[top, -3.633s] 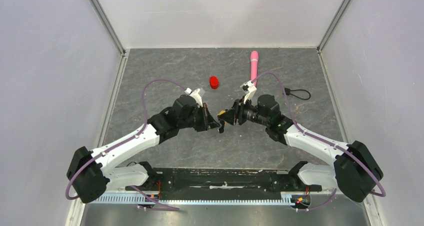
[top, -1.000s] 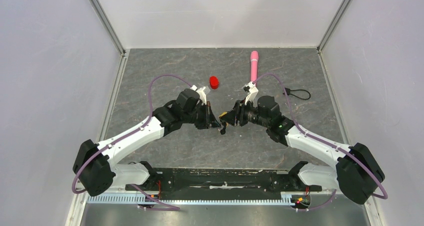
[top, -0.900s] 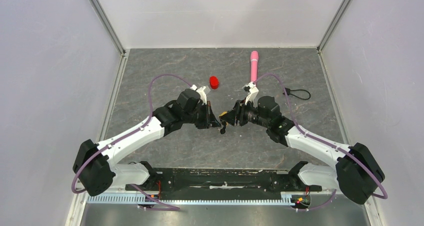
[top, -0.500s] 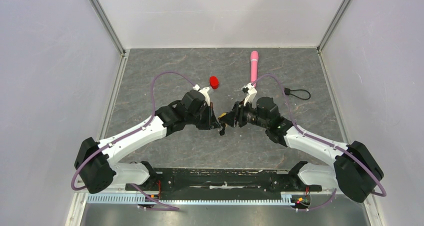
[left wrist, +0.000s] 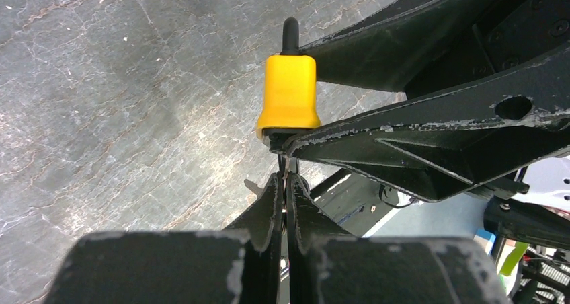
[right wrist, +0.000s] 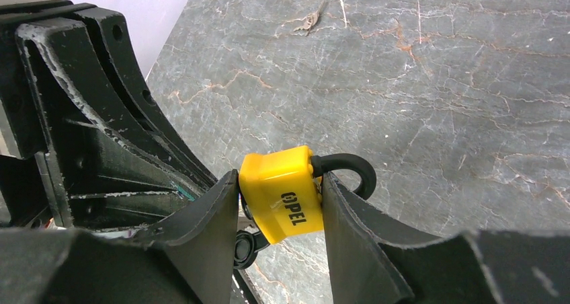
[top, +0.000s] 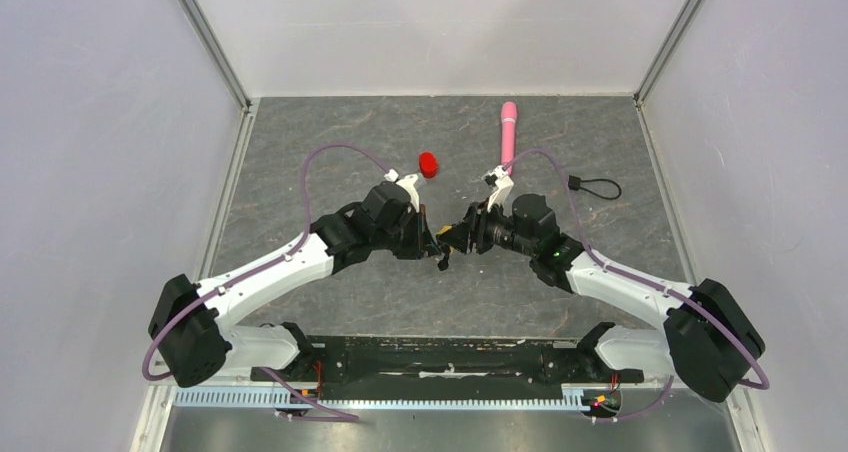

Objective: Unlock with the key

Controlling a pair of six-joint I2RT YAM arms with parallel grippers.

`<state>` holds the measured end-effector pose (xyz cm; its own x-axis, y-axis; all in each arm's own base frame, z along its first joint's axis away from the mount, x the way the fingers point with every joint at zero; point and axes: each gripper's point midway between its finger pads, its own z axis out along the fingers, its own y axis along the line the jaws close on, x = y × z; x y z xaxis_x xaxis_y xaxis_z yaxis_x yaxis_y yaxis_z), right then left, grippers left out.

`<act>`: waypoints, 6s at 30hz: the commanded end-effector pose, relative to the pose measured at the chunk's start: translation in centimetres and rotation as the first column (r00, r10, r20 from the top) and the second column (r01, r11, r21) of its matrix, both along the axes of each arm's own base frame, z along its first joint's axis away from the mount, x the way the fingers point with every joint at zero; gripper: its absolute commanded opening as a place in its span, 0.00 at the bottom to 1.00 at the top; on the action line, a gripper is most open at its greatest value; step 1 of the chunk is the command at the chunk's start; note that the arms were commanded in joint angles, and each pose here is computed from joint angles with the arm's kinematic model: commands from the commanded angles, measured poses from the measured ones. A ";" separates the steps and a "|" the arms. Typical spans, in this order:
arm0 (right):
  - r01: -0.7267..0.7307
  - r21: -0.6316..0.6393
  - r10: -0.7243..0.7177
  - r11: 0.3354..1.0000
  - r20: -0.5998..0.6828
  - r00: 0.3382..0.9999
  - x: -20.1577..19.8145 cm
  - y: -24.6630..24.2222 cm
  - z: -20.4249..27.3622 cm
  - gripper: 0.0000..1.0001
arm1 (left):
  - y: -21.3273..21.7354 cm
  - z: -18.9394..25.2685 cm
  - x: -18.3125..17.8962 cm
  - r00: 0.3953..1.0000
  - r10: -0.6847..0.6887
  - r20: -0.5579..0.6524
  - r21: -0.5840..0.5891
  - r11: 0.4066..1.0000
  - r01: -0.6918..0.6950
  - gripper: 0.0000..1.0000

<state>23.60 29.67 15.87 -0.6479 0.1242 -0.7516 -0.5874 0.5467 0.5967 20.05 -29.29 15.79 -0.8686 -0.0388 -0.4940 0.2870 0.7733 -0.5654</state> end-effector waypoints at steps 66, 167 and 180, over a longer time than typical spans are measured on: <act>0.130 0.002 -0.129 0.992 -0.093 0.987 -0.1 0.3 0.5 0.00 | 0.1 1.0 0.7 0.981 0.147 0.129 -0.134 0.982 -0.129 0.41; 0.004 -0.014 -0.008 1.000 -0.298 0.955 -1.1 1.1 1.4 0.00 | -5.4 2.8 -3.5 0.347 -0.631 0.693 0.490 0.767 0.415 0.02; 0.050 -0.089 -0.071 0.995 -0.252 0.965 0.5 -0.8 0.3 0.00 | -5.1 2.4 -4.9 0.347 -0.656 0.670 0.537 0.752 0.382 0.60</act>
<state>20.73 27.77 11.63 -0.8995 0.0442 -0.4346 -0.2903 0.6830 0.6703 16.36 -31.83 13.55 0.0760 0.6617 -0.7459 0.8620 0.3324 0.3828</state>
